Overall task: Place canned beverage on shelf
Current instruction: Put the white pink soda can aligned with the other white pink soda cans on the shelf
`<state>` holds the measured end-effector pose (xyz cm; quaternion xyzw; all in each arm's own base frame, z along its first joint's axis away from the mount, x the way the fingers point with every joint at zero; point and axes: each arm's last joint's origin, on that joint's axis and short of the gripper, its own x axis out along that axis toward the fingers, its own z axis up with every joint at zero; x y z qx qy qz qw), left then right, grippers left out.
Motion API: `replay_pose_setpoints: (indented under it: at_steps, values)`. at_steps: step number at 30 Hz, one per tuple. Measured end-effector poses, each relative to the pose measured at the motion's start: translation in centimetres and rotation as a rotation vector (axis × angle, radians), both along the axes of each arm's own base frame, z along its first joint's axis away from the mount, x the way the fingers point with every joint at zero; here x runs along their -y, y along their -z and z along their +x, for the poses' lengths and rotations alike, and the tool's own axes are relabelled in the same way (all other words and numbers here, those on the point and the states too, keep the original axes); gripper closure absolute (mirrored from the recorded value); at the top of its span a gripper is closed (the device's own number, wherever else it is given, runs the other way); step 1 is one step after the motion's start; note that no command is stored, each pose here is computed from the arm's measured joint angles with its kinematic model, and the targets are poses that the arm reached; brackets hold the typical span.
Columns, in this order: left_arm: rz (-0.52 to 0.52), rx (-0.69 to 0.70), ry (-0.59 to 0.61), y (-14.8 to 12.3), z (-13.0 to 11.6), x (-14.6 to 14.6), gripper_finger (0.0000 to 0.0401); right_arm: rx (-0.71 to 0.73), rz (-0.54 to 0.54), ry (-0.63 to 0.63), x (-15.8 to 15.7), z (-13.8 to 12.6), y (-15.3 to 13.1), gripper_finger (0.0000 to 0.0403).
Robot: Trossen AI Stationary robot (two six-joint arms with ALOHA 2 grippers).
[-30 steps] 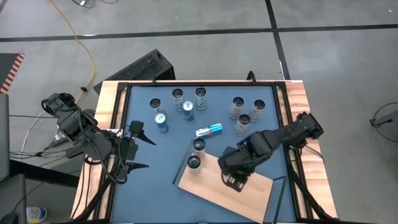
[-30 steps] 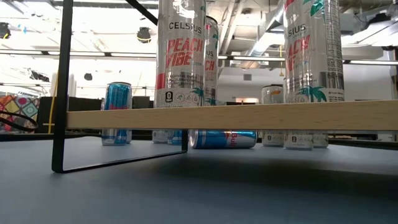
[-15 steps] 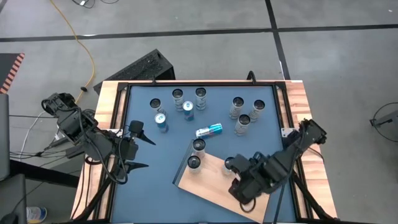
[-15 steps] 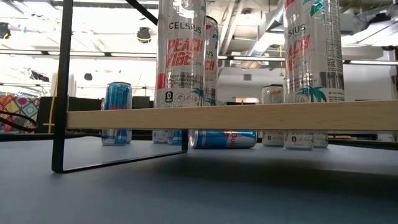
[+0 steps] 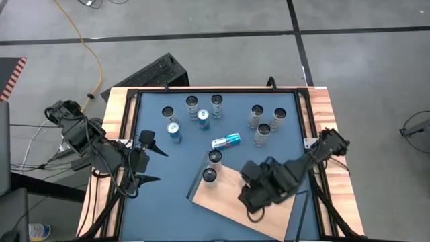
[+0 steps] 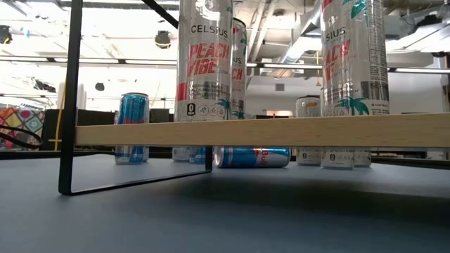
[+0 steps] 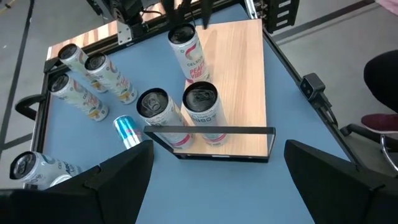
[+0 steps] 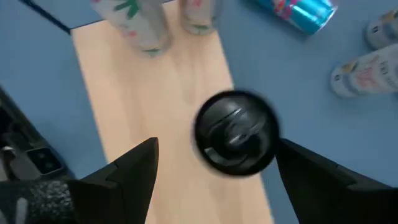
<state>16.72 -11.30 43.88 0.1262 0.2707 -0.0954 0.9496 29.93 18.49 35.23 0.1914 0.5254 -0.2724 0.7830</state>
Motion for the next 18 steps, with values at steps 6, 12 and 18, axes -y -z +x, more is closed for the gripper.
replay_pose_setpoints:
  at_steps: [6,12,18]
  values:
    - [-0.002,-0.010,-0.005,0.1,0.0,0.0,0.0053,-0.055,0.030,-0.030,2.4,1.3,0.0,0.0096]
    - [0.016,-0.021,0.001,0.2,-0.1,-0.1,0.0053,-0.099,0.076,-0.059,3.6,1.9,0.1,0.0096]
    - [0.025,-0.022,0.007,0.2,-0.1,-0.1,0.0053,-0.151,0.170,-0.095,4.4,2.3,0.1,0.0096]
